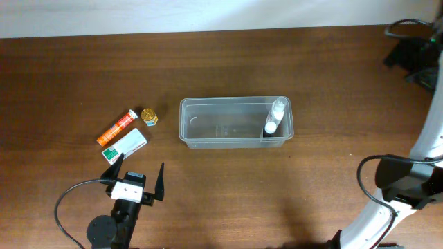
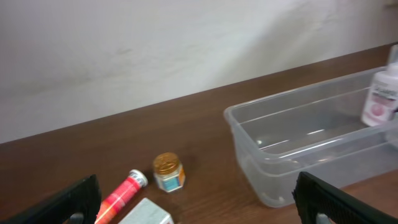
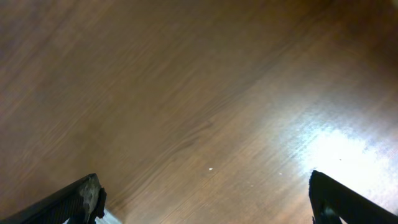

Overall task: Pack container
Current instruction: 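Open the right gripper and retract the right arm to the side, then move the left gripper down over the white Panadol box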

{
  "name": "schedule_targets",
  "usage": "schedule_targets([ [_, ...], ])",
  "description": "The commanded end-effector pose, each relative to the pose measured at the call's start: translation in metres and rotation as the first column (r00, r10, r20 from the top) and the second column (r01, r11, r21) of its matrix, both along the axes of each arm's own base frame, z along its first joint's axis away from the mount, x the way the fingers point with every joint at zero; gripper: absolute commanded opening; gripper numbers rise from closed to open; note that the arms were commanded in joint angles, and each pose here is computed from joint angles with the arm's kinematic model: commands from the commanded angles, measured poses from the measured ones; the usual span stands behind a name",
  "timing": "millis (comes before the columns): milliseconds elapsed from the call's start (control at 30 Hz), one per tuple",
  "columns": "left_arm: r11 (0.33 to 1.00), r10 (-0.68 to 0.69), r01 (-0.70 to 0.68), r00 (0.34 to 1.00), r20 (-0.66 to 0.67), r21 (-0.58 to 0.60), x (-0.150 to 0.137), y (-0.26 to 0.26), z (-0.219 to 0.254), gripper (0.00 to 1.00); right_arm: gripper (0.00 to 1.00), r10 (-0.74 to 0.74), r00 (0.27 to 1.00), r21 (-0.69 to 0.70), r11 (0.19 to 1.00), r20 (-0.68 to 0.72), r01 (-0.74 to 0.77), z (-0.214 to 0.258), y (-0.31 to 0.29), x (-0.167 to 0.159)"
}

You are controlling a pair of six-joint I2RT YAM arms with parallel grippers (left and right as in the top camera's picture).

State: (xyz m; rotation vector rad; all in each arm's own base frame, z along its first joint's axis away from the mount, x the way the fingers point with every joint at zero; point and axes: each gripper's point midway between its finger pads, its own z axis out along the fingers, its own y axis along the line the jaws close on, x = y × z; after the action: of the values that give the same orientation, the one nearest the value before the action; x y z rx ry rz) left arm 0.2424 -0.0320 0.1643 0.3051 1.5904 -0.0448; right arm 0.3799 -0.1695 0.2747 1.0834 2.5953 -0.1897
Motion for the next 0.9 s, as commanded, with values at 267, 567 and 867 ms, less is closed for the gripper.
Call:
schedule_targets([
  [267, 0.995, 0.090, -0.090, 0.996, 0.003, 0.049, 0.002, 0.015, -0.002, 0.99, 0.98, -0.068, 0.998, -0.026, 0.997, 0.017, 0.069, 0.011, -0.028, -0.018],
  [567, 0.997, 0.057, -0.060, 0.997, 0.053, 0.053, 0.001, 0.010, 0.013, 0.99, 0.98, -0.067, 0.998, -0.026, 0.997, 0.017, 0.068, 0.011, -0.028, -0.017],
  [867, 0.994, 0.095, -0.092, 0.994, -0.057, 0.057, 0.014, 0.017, 0.059, 0.99, 0.98, -0.067, 0.998, -0.026, 0.997, 0.017, 0.068, 0.011, -0.028, -0.017],
])
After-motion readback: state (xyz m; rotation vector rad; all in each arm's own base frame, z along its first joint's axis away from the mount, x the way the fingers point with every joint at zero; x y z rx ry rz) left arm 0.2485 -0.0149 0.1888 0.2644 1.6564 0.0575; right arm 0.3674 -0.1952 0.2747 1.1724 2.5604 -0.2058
